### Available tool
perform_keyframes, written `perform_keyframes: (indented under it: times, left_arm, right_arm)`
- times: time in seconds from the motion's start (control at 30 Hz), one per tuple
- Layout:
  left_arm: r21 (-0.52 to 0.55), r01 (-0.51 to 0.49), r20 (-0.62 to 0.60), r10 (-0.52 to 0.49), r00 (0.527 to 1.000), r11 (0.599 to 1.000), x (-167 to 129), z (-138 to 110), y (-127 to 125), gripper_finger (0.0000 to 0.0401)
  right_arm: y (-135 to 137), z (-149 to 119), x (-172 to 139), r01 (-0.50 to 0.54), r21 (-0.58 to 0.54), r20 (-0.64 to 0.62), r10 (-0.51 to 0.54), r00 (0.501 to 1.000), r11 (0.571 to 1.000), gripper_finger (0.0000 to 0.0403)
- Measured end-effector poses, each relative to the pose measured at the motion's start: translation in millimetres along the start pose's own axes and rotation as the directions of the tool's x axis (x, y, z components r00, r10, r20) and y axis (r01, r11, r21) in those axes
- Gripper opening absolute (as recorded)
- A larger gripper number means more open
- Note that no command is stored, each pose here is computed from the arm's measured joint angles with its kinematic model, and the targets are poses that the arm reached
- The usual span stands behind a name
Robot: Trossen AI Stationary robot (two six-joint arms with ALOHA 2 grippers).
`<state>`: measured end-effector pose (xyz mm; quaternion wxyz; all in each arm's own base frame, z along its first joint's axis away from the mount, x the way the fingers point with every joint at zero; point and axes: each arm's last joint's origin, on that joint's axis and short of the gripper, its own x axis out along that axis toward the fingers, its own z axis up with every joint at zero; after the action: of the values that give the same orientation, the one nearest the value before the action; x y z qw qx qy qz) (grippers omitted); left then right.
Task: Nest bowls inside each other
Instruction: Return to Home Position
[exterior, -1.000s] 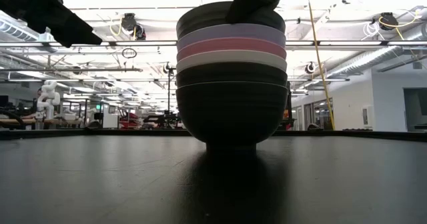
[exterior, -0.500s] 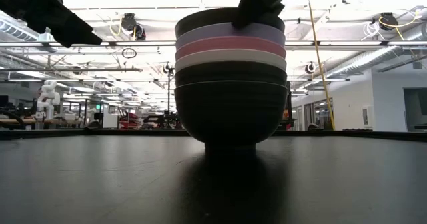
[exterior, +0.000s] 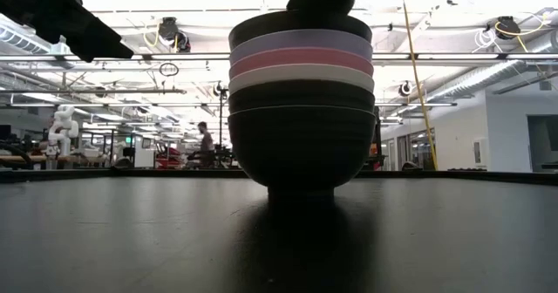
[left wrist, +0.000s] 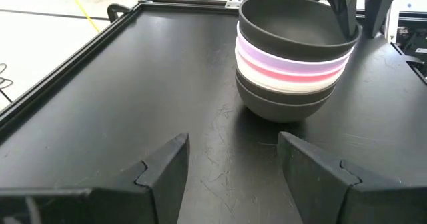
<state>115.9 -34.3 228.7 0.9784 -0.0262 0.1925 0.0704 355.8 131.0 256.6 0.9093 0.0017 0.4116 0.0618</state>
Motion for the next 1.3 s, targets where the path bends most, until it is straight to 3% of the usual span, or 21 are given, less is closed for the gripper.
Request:
perform_keyframes:
  times: [0.57,0.7,1.07,1.3]
  left_arm:
    - [-0.006,0.006,-0.003,-0.006,1.0,1.0,0,0,0,0.0232]
    - [-0.006,0.02,-0.008,-0.02,1.0,1.0,0,0,-1,0.0232]
    - [0.006,0.018,-0.032,-0.018,0.999,1.0,0,-3,0,0.0232]
    - [0.005,0.014,-0.048,-0.013,0.999,1.0,0,-4,0,0.0232]
  right_arm:
    - [-15,17,-13,0.017,-0.057,0.13,-0.009,0.991,0.998,0.0116]
    - [-28,22,-14,0.048,-0.079,0.163,-0.034,0.986,0.996,0.0116]
    - [-82,30,-14,0.149,-0.006,0.183,-0.145,0.972,0.989,0.0111]
    - [-99,29,-15,0.175,0.021,0.163,-0.176,0.971,0.984,0.0104]
